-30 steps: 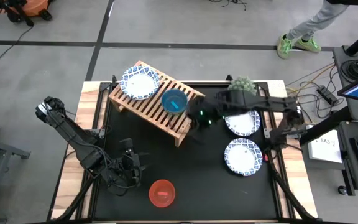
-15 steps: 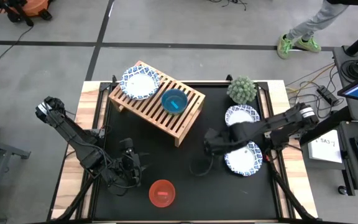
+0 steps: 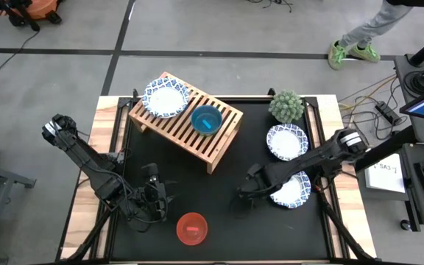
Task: Place and stack bowls onto a shelf
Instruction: Stack the bottom patterned bowl into the white patterned bowl on the shelf
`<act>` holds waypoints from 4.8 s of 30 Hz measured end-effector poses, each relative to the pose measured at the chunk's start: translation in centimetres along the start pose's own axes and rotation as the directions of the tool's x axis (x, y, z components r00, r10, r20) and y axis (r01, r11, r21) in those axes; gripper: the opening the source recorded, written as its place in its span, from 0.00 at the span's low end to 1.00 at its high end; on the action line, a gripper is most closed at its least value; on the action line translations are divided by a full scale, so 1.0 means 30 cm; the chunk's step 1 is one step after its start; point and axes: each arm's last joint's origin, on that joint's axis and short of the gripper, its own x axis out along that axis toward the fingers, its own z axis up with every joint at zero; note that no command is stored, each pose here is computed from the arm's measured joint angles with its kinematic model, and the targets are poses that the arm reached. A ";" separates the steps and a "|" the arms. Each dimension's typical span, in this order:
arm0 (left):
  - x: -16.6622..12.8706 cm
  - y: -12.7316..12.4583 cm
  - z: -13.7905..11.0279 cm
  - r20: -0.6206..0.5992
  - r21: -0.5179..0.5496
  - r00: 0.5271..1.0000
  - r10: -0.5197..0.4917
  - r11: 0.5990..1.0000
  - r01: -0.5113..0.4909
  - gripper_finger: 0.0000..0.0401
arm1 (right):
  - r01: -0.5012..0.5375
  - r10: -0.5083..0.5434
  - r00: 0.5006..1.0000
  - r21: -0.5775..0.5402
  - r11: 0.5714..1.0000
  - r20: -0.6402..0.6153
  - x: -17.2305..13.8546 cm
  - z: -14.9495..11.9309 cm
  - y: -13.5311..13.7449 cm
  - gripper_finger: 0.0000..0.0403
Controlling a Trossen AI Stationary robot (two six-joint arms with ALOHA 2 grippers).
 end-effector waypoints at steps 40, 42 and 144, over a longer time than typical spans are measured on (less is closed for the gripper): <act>-0.015 -0.055 0.109 0.231 0.197 0.961 -0.154 0.974 0.109 0.44 | -0.413 0.540 0.819 -0.453 0.790 0.195 -0.364 -0.144 0.029 0.03; -0.020 -0.064 0.129 0.264 0.235 0.941 -0.213 0.960 0.152 0.44 | -0.446 0.625 0.747 -0.529 0.722 0.225 -0.404 -0.154 0.034 0.03; -0.140 0.585 0.344 -0.040 0.339 0.621 0.783 0.595 -0.729 0.00 | -0.140 0.845 0.418 -0.895 0.423 0.333 -0.523 -0.199 0.019 0.46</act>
